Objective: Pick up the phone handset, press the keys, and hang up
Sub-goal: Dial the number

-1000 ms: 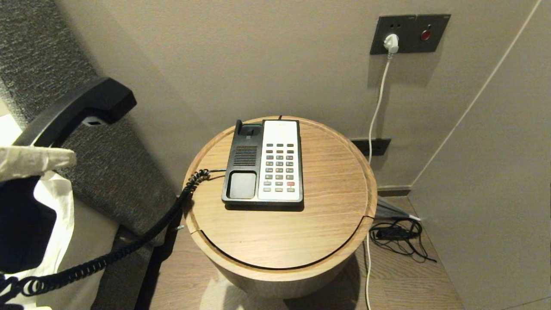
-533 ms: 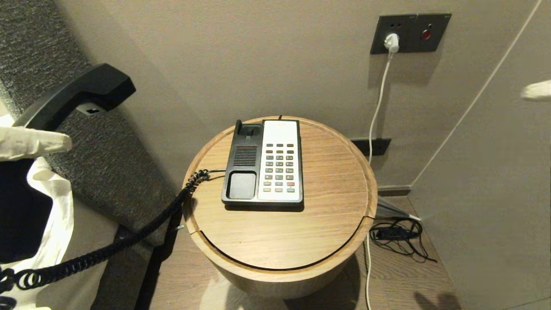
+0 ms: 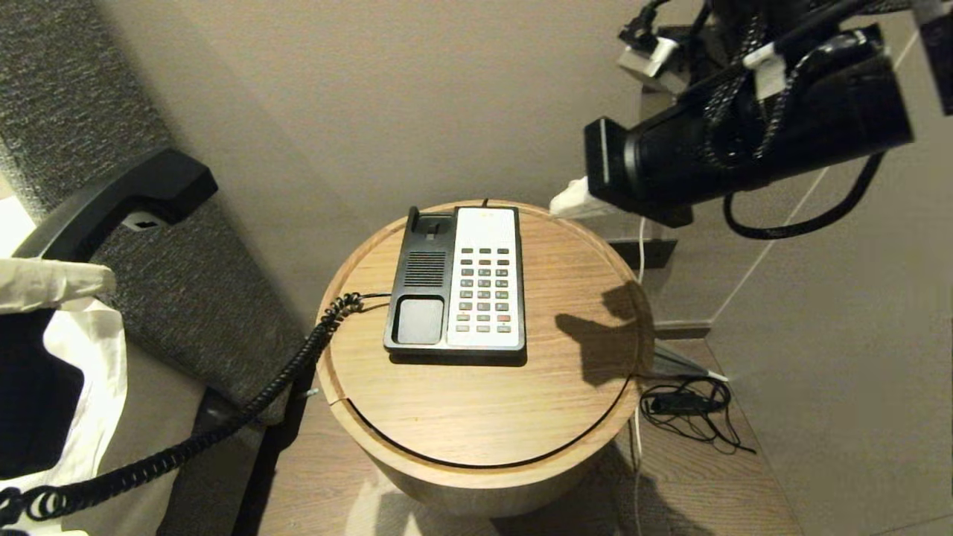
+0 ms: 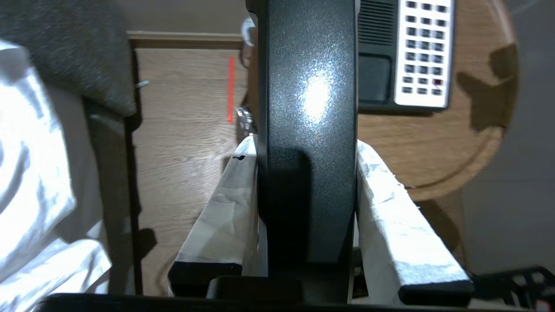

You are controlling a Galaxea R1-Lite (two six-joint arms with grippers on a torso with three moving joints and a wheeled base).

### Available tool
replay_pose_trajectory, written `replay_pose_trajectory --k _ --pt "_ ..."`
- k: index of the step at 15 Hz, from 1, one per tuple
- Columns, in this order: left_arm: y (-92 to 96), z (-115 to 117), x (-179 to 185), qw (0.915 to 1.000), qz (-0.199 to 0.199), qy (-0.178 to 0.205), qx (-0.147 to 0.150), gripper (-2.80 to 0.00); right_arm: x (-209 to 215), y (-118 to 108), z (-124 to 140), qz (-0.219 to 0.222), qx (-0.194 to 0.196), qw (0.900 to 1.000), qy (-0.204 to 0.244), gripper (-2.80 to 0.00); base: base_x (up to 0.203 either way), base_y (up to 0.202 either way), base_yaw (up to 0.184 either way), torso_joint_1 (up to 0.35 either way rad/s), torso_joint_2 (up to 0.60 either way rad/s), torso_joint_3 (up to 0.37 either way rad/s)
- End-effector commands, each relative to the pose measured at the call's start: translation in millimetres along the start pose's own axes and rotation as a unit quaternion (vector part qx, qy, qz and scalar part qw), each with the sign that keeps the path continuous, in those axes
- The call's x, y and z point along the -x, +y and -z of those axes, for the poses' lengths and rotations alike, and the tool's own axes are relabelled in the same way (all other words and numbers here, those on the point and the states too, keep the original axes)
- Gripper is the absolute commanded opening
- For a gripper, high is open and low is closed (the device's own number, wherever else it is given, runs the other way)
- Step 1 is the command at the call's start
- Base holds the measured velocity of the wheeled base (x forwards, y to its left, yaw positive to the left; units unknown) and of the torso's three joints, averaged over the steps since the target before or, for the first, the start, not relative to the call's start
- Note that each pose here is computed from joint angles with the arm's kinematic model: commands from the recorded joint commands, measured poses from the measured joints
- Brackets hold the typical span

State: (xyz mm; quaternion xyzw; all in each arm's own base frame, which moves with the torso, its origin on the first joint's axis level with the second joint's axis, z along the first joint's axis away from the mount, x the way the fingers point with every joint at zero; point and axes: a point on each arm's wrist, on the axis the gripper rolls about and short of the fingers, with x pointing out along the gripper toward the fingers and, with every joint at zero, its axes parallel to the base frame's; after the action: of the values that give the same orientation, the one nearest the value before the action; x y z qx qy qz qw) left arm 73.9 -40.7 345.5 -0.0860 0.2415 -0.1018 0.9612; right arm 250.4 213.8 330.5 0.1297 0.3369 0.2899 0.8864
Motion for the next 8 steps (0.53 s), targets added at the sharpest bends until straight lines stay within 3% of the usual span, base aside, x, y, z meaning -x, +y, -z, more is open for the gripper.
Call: replay_pose_trajectory --k 1,8 --pt "3.8 1.5 3.0 0.9999 -0.011 -0.004 0.008 -2.8 -43.3 8.8 16.6 0.024 0.01 0.999 0.033 -2.8 0.0 0.0 0.0 0.0 0.0 0.0" --pt "6.9 9.9 1.4 0.9998 -0.017 0.004 0.004 -2.8 -91.0 7.5 24.2 0.038 0.028 0.999 0.024 -2.8 0.0 0.0 0.0 0.0 0.0 0.0"
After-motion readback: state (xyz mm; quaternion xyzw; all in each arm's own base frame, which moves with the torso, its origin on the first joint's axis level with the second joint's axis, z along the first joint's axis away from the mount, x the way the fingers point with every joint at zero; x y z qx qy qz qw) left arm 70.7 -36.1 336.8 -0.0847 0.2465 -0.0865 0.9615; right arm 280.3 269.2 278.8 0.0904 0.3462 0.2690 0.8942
